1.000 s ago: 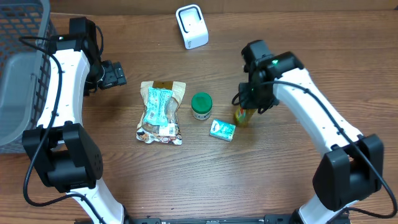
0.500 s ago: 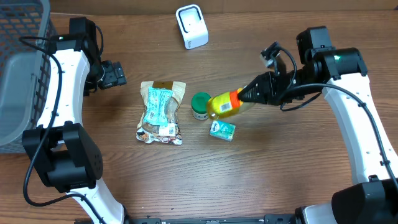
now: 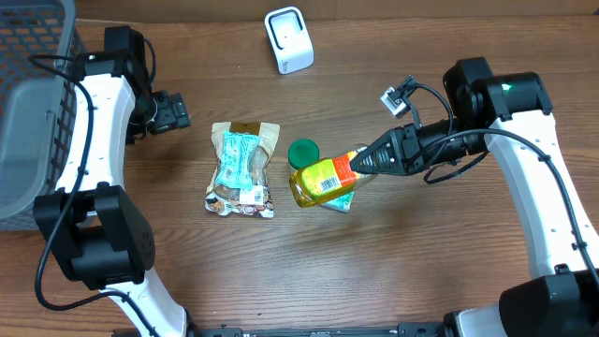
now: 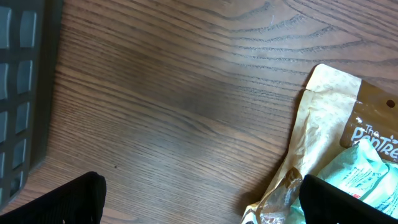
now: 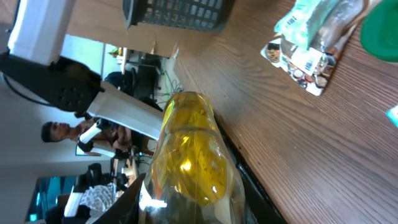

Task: Scan the item barcode
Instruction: 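Lift the yellow bottle and carry it toward the white scanner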

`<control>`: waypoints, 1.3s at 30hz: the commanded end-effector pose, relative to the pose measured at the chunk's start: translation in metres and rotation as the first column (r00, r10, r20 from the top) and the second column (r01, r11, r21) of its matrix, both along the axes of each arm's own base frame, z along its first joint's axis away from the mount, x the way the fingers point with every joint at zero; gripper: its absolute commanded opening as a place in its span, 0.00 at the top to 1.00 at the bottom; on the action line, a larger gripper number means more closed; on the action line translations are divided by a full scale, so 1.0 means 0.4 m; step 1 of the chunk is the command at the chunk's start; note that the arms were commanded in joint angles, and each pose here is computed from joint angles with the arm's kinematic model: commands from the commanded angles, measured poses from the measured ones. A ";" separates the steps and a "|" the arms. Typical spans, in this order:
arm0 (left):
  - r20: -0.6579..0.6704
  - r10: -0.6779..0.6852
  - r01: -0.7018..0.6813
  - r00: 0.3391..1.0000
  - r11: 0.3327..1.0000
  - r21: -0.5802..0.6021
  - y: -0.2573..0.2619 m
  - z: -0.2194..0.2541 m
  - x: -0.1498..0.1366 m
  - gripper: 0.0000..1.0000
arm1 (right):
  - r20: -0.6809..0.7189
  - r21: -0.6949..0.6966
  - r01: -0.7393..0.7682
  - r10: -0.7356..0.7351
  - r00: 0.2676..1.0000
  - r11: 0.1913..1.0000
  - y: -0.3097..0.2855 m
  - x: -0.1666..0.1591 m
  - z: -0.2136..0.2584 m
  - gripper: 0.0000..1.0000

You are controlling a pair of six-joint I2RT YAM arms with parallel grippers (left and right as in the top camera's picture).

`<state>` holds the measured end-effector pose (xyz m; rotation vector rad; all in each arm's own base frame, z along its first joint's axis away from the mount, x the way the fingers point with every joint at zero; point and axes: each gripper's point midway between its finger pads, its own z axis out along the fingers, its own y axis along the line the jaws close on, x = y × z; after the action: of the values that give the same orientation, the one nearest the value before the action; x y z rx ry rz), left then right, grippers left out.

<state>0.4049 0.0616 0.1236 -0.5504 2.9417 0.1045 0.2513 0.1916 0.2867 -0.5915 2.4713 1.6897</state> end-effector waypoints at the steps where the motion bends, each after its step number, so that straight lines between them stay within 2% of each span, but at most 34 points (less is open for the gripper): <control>1: 0.024 -0.021 0.021 0.999 1.000 0.011 -0.004 0.021 0.010 0.01 | 0.074 0.084 -0.015 0.008 0.997 0.996 0.009 -0.008 0.062 0.71; 25: 0.024 -0.021 0.021 0.999 1.000 0.011 -0.003 0.021 0.010 0.00 | 0.051 0.082 -0.012 0.008 0.999 0.997 0.009 -0.016 0.062 0.72; 34: 0.024 -0.021 0.021 0.999 1.000 0.011 -0.004 0.021 0.010 0.00 | 0.043 0.081 -0.012 0.008 0.999 0.997 0.008 -0.018 0.062 0.80; 37: 0.024 -0.021 0.021 0.999 1.000 0.011 -0.004 0.021 0.010 0.00 | 0.043 0.080 -0.012 0.008 0.999 0.997 0.008 -0.018 0.062 0.91; 39: 0.024 -0.021 0.021 0.999 1.000 0.011 -0.004 0.021 0.010 0.01 | 0.044 0.080 -0.012 0.008 0.999 0.997 0.008 -0.018 0.062 0.94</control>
<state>0.4049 0.0616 0.1236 -0.5504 2.9417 0.1045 0.2454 0.1918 0.2896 -0.5965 2.4663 1.7205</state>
